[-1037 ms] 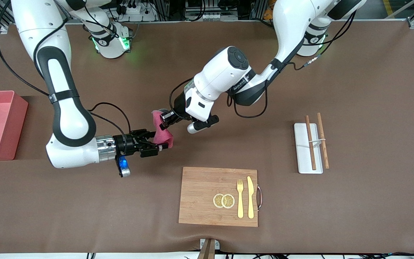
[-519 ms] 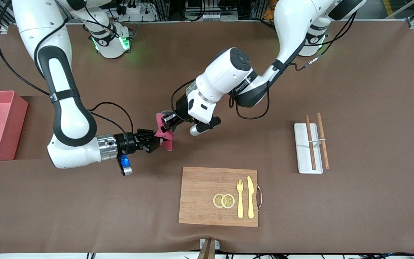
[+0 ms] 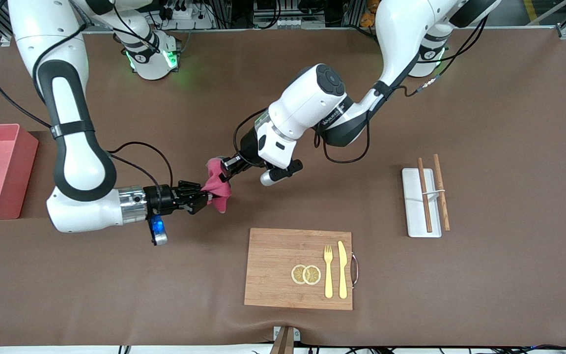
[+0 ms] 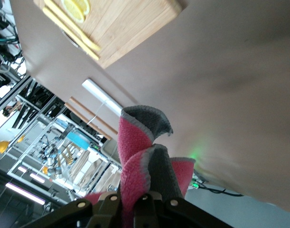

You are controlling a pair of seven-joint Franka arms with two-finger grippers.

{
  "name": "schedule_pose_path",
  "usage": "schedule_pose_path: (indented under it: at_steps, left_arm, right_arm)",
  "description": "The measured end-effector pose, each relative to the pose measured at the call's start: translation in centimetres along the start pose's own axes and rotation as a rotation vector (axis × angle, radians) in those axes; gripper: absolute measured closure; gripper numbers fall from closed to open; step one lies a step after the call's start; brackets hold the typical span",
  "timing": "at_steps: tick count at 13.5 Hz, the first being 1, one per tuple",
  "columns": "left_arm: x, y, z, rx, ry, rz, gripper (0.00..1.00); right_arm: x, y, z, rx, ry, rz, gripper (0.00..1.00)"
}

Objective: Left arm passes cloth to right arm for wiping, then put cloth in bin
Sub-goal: 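Open the left gripper and withdraw it while the right gripper holds the cloth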

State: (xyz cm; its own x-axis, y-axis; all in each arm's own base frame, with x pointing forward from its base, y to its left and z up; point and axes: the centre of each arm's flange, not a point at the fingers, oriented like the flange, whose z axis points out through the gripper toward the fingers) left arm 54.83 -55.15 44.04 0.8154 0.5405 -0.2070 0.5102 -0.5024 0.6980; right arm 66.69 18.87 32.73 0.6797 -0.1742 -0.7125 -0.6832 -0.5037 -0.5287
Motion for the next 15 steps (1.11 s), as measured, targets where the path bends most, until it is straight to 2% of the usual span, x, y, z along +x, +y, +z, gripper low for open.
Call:
schedule_pose_path:
  at_steps: [2, 4, 5, 7, 8, 11, 13, 15]
  left_arm:
    - [1.2, 0.1, -0.5, -0.003, 0.012, -0.011, 0.57]
    - [2.8, 0.6, -2.1, 0.02, 0.026, -0.021, 0.34]
    - [4.2, 1.1, -3.8, 0.04, 0.043, -0.022, 0.25]
    - [7.9, 2.0, -8.6, 0.12, 0.117, 0.006, 0.05]
    - [9.6, 1.9, -10.7, 0.171, 0.153, 0.014, 0.0]
    - [13.9, 0.9, -15.7, 0.299, 0.25, 0.013, 0.0]
    - [17.0, -0.2, -19.9, 0.382, 0.305, -0.022, 0.0]
    - [19.9, -0.8, -25.5, 0.422, 0.354, -0.026, 0.0]
  right_arm:
    - [0.6, 1.0, -1.3, -0.046, 0.034, 0.0, 0.94]
    - [0.8, 1.7, -1.9, -0.135, 0.077, -0.015, 0.94]
    - [0.6, 1.9, -2.1, -0.204, 0.107, -0.031, 0.94]
    - [0.0, 2.4, -2.2, -0.391, 0.191, -0.08, 0.94]
    - [-0.1, 2.5, -2.1, -0.478, 0.235, -0.104, 0.94]
    - [0.6, 3.7, -2.1, -0.719, 0.34, -0.153, 0.94]
    - [1.7, 5.4, -2.3, -0.81, 0.367, -0.146, 0.94]
    - [3.5, 7.9, -1.8, -0.832, 0.394, -0.135, 0.94]
